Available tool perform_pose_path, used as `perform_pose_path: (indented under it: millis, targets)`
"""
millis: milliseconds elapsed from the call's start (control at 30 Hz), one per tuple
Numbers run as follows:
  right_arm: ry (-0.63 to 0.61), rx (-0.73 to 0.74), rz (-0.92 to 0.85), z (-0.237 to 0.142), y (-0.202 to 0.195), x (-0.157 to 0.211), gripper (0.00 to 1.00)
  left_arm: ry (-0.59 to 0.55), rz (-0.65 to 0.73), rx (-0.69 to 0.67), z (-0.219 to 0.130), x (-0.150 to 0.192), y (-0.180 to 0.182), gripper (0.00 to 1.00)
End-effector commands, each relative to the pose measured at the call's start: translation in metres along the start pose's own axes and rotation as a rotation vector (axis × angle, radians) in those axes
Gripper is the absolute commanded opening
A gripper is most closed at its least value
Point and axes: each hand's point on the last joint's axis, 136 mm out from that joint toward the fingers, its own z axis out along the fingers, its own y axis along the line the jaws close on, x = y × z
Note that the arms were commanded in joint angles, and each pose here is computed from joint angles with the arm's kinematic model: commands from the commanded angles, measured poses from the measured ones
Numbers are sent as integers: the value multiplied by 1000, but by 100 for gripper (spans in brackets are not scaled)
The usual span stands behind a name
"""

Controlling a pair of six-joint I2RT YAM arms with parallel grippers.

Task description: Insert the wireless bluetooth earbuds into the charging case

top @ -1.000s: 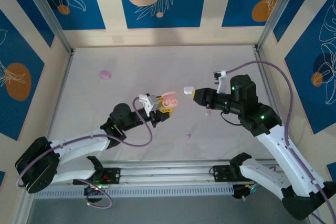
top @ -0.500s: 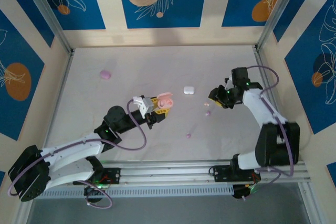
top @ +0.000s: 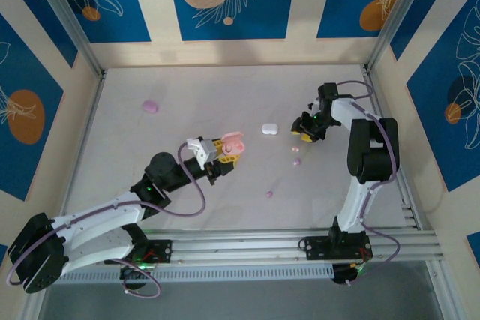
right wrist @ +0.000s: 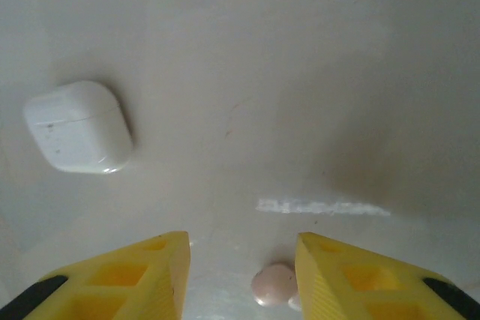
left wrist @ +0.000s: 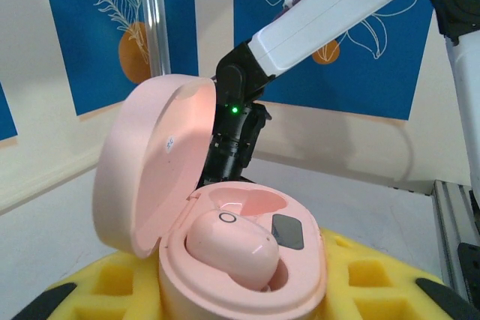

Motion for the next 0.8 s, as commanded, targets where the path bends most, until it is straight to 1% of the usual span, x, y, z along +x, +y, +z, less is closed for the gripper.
perform_pose_path:
  millis: [0,200,300,567,767]
  targets:
    - [60,-17,-16,3,3,10,42,-6,24,-3,0,-1,-2,32]
    - [116,-31,1,12,2,26,42,-4,11,7,3,2,-3,32]
    - [142,-18,1,16,0,35,40,-7,7,12,4,0,-3,32]
    - [170,-2,18,18,-3,51,38,-6,4,6,2,0,-3,32]
    - [180,-57,-9,15,11,62,37,-6,3,7,2,0,-3,32]
